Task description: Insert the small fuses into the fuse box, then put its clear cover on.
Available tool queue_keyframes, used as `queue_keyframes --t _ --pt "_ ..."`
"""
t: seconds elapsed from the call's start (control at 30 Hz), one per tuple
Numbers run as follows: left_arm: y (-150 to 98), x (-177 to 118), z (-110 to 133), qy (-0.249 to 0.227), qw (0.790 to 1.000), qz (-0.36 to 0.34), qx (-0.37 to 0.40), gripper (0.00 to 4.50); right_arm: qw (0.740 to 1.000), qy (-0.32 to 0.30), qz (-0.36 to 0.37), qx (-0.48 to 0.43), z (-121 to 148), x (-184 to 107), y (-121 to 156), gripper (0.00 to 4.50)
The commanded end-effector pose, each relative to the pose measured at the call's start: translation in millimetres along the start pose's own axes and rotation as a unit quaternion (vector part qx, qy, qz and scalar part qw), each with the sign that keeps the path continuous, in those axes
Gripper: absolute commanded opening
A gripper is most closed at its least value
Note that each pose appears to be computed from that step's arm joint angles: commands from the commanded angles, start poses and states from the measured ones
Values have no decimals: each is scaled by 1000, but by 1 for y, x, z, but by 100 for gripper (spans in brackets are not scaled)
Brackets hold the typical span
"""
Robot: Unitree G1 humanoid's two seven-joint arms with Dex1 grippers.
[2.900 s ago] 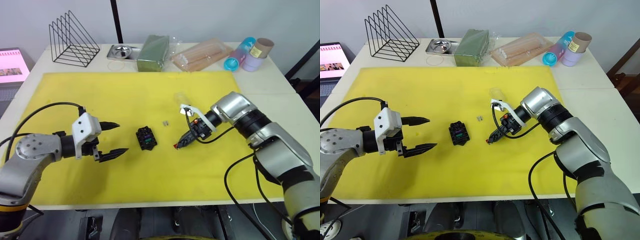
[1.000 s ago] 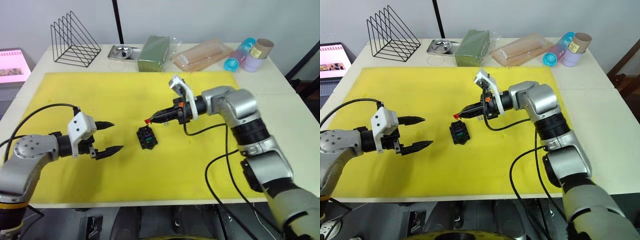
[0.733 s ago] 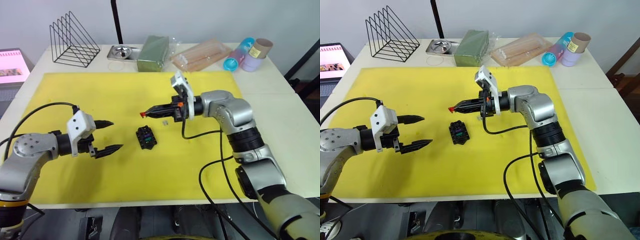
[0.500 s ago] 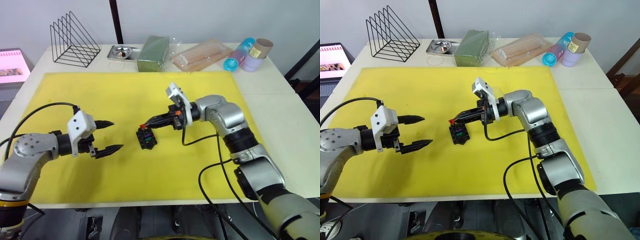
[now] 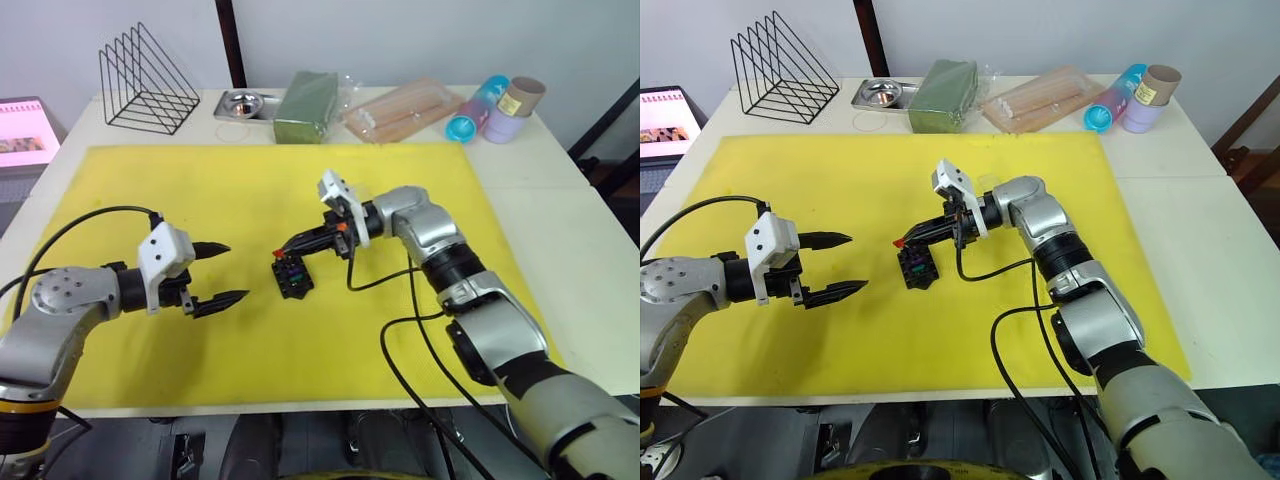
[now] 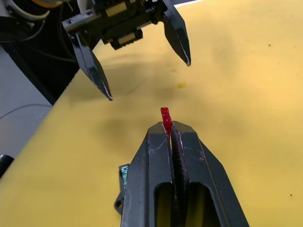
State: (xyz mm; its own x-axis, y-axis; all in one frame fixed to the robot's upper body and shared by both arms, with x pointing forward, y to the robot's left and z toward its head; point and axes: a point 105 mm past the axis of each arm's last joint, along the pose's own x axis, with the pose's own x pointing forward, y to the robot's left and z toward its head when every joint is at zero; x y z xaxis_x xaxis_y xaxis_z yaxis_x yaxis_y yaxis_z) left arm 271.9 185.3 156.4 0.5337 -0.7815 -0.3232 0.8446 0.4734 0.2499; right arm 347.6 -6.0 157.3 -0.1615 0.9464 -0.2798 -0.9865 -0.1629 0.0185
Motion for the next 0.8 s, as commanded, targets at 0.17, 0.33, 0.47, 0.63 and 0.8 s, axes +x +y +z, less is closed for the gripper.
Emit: queue_keyframes --t 0.17,0.33,0.47,0.63,0.8 --pt "0 -3 8 -9 1000 5 13 450 999 14 0 -37 3 -4 -5 4" --pt "2 -3 8 -8 1000 5 12 450 999 16 -3 -39 2 -6 -8 4" --pt "3 -3 8 -7 1000 6 11 450 999 19 -2 -42 3 -7 -9 4" --pt "4 -4 7 -6 1000 9 12 450 999 21 9 -46 7 -11 -7 4" --pt "6 -5 8 -8 1000 11 11 450 997 35 21 -66 12 -10 -7 4"
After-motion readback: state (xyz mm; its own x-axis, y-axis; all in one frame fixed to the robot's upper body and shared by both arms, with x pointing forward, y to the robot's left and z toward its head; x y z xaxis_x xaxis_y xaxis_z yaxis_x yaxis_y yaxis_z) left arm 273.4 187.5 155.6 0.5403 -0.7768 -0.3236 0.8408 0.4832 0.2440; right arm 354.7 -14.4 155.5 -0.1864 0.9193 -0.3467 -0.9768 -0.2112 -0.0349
